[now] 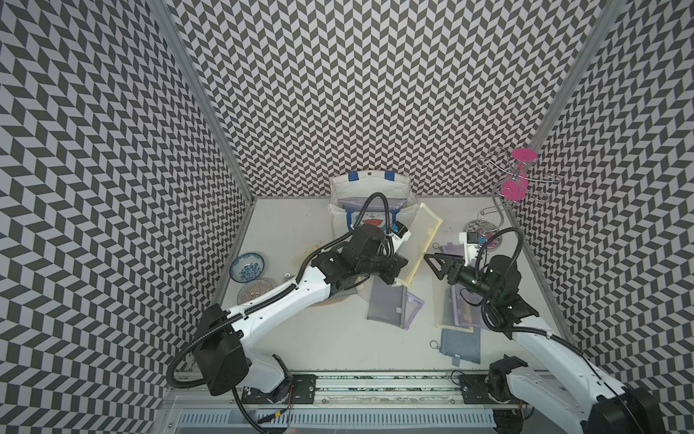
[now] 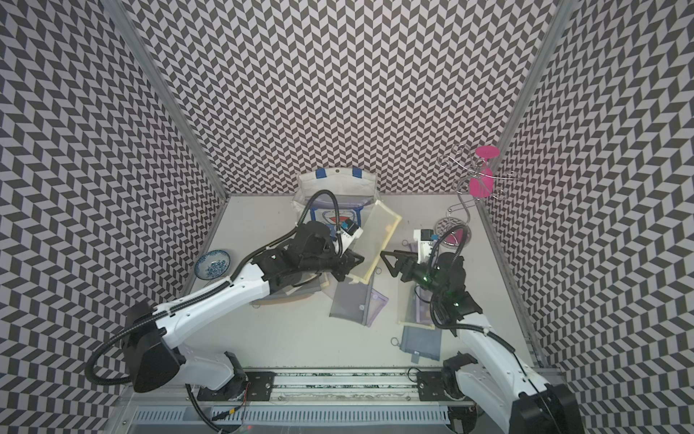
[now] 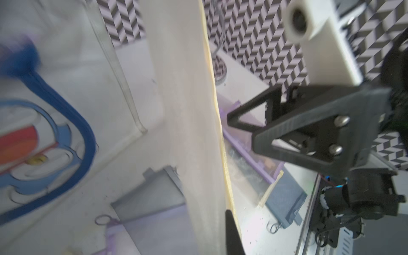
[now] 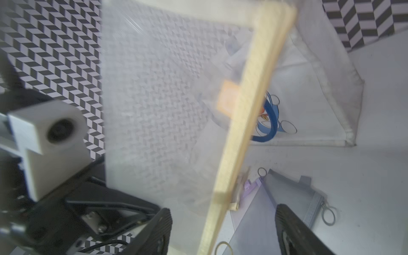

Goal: Put the pencil pouch into the canvas bag
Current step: Pick up the pencil pouch, then place the pencil pouch in the canvas bag.

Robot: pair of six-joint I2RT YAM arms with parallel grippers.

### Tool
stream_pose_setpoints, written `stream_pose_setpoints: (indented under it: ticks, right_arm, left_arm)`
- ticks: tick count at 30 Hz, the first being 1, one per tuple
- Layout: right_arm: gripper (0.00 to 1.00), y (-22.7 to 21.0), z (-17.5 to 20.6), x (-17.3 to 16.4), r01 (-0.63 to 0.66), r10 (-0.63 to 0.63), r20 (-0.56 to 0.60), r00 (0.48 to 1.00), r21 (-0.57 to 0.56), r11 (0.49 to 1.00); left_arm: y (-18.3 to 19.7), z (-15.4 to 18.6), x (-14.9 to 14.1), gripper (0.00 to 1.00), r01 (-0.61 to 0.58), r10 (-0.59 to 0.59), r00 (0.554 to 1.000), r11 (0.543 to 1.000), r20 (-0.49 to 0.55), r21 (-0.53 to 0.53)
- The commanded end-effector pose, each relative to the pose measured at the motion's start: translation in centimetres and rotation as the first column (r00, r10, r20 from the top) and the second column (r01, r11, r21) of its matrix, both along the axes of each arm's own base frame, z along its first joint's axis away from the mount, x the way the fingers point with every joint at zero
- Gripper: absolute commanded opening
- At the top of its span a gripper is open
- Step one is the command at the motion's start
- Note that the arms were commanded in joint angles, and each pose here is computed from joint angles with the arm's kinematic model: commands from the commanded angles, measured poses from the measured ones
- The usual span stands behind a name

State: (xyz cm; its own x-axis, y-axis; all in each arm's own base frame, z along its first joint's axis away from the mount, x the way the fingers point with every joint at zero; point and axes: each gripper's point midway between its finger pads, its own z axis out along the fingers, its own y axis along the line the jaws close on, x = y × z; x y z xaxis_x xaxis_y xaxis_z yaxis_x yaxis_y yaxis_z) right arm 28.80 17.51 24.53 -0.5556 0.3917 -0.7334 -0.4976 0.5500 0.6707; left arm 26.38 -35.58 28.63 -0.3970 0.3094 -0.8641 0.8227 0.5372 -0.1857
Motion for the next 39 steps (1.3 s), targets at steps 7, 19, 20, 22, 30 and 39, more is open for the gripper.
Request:
stream_pose_setpoints:
  ticks: [7, 19, 20, 22, 30, 39]
  right_arm:
    - [0.76, 0.2, 1.3, 0.1, -0.015, 0.015, -0.005, 1.000, -0.002, 1.000]
    - [0.76, -0.1, 1.6, 0.0, 0.005, -0.005, 0.017, 1.000, -0.010, 1.000]
    - [0.76, -0.1, 1.5, 0.1, 0.004, -0.004, 0.016, 1.000, -0.015, 1.000]
    - [0.76, 0.0, 1.3, 0.4, 0.001, -0.001, 0.014, 1.000, -0.018, 1.000]
    - [0.75, 0.5, 0.9, 1.5, -0.014, 0.014, -0.001, 1.000, -0.026, 1.000]
    - [0.74, 0.6, 0.8, 2.0, -0.012, 0.012, -0.003, 1.000, -0.021, 1.000]
  left_arm:
    - [5.0, 9.8, 10.2, 0.00, -0.287, 0.167, 0.838, 0.944, 0.520, 0.160]
    - [10.0, 6.7, 25.2, 0.00, -0.613, 0.102, 0.610, 0.689, 0.786, 0.386]
    - [10.6, 5.9, 25.7, 0.00, -0.609, 0.107, 0.618, 0.692, 0.779, 0.388]
    - [11.4, 4.3, 26.3, 0.00, -0.596, 0.114, 0.643, 0.695, 0.757, 0.401]
    - [12.3, 0.3, 26.8, 0.00, -0.541, 0.111, 0.710, 0.718, 0.695, 0.438]
    - [13.6, -1.6, 25.8, 0.00, -0.498, 0.118, 0.747, 0.752, 0.655, 0.432]
